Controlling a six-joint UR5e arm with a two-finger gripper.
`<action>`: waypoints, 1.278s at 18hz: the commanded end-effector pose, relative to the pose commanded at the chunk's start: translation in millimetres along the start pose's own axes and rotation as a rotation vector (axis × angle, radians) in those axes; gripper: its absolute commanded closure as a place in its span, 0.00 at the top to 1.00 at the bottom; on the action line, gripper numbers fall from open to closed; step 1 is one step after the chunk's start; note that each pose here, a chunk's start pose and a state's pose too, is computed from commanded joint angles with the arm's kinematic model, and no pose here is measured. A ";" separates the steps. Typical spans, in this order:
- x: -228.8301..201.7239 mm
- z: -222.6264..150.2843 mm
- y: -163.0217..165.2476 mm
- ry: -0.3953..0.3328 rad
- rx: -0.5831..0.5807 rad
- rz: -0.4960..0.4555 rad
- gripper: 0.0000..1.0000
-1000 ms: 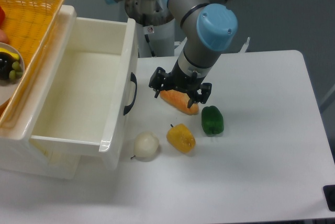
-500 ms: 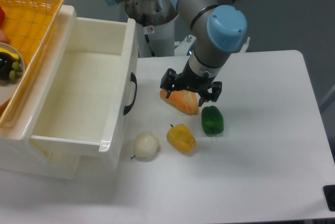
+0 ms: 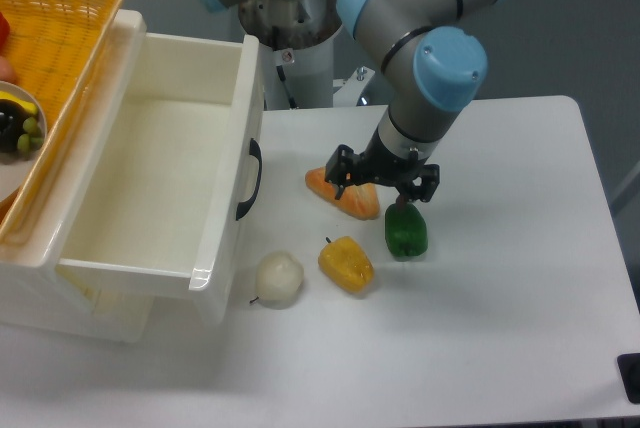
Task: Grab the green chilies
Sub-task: 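Move the open gripper over the green bell pepper and lower it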
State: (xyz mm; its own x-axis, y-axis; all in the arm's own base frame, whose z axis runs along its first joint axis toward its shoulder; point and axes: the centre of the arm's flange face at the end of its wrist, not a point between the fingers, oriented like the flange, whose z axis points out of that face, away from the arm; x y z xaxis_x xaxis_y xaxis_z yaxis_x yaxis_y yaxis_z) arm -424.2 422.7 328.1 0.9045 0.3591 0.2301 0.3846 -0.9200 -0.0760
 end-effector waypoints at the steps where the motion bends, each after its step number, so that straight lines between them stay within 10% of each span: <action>1: -5.1 5.1 0.1 0.004 -0.007 -0.007 1.00; 23: -75.9 85.6 5.9 -0.055 -0.131 -0.061 1.00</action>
State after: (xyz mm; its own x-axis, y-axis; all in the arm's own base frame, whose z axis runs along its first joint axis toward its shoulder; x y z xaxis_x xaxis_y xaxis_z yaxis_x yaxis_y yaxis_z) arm -474.8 403.5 227.2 0.8904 0.4195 0.1767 0.4149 -0.9076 0.0643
